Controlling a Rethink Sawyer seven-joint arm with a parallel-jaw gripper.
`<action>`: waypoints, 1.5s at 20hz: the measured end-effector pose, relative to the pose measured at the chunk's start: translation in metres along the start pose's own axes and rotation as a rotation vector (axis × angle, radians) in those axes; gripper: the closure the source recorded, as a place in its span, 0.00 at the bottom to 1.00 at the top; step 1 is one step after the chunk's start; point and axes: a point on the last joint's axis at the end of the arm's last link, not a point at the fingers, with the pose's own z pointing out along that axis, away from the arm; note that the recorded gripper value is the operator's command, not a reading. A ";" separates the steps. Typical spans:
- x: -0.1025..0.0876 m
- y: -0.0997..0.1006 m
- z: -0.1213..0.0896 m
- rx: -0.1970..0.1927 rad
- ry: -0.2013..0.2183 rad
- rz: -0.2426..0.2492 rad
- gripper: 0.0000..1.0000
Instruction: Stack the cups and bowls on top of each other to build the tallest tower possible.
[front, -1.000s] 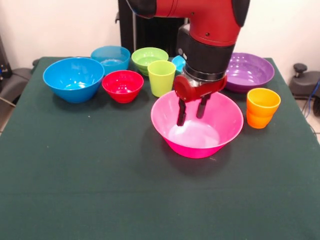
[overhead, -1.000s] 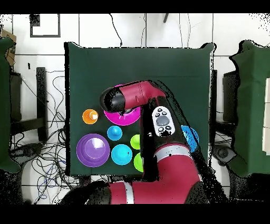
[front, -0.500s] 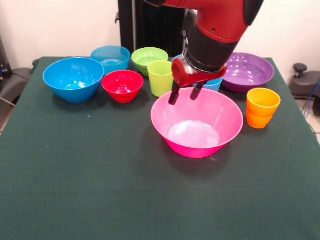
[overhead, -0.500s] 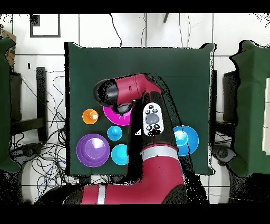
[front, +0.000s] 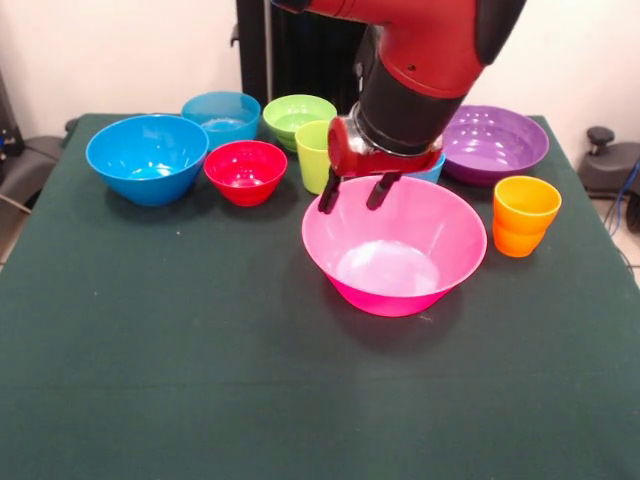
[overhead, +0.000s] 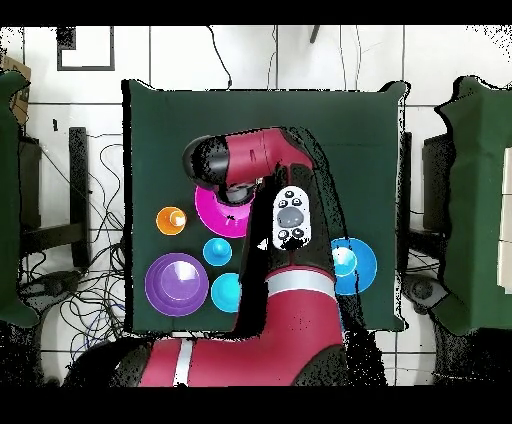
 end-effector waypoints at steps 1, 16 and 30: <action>-0.002 -0.001 0.001 -0.003 -0.001 0.026 0.00; -0.043 -0.015 0.003 -0.080 -0.130 0.358 0.00; -0.047 -0.046 -0.049 -0.129 -0.230 0.495 0.00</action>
